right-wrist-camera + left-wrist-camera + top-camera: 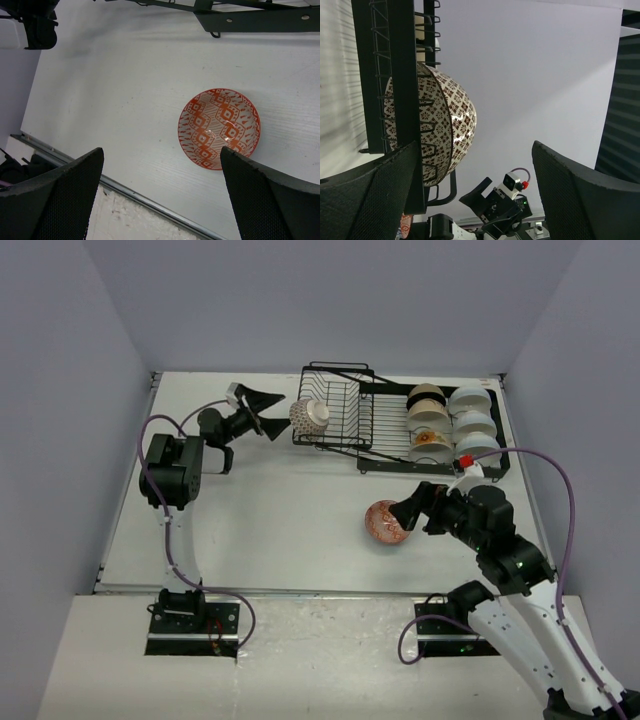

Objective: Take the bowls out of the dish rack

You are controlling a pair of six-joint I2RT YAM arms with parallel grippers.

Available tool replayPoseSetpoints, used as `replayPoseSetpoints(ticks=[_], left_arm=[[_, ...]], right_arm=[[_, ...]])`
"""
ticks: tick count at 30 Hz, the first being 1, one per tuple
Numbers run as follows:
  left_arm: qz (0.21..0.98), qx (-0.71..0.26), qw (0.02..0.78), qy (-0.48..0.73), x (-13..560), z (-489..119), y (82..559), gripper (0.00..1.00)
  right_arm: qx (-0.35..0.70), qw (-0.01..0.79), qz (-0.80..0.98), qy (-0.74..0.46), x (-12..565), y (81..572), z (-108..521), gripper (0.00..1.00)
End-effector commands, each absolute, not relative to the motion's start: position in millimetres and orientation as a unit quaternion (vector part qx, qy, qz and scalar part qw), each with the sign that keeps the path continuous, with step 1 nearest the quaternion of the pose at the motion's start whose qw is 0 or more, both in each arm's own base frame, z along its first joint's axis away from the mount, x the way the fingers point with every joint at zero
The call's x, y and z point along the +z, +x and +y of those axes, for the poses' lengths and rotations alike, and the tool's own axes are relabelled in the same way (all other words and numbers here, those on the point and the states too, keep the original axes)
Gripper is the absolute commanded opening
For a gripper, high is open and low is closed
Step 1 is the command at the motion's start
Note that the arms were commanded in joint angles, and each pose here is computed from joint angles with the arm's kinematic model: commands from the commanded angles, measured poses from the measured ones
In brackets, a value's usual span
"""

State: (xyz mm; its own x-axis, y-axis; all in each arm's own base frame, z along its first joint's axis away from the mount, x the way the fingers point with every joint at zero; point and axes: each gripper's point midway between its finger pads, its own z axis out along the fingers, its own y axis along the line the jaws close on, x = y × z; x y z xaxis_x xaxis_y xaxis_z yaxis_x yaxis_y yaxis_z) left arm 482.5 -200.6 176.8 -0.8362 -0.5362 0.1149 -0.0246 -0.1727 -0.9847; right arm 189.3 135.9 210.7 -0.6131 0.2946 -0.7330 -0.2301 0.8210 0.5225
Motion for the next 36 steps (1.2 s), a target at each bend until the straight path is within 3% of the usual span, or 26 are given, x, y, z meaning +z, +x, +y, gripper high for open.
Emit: replayPoseSetpoints(ticks=[1, 13, 18, 30, 36], left_arm=[[0.548, -0.783, 0.287, -0.062, 249.0, -203.4, 451.2, 0.94], [0.530, -0.796, 0.291, -0.041, 270.4, -206.5, 447.4, 0.91], [0.526, -0.803, 0.277, -0.050, 265.3, -210.8, 446.3, 0.85], [0.514, -0.816, 0.258, -0.051, 263.6, -222.8, 444.8, 0.55], [0.513, -0.818, 0.252, -0.060, 257.0, -222.7, 446.3, 0.23]], right_arm=[[0.312, 0.444, 0.840, 0.002, 214.5, 190.9, 142.9, 0.99], [0.316, 0.440, 0.841, 0.000, 212.6, 192.1, 145.6, 0.99], [0.318, 0.437, 0.842, -0.002, 211.8, 191.0, 146.4, 0.99], [0.316, 0.437, 0.842, -0.004, 212.4, 189.1, 144.9, 0.99], [0.315, 0.436, 0.843, -0.008, 211.4, 189.0, 145.6, 0.99]])
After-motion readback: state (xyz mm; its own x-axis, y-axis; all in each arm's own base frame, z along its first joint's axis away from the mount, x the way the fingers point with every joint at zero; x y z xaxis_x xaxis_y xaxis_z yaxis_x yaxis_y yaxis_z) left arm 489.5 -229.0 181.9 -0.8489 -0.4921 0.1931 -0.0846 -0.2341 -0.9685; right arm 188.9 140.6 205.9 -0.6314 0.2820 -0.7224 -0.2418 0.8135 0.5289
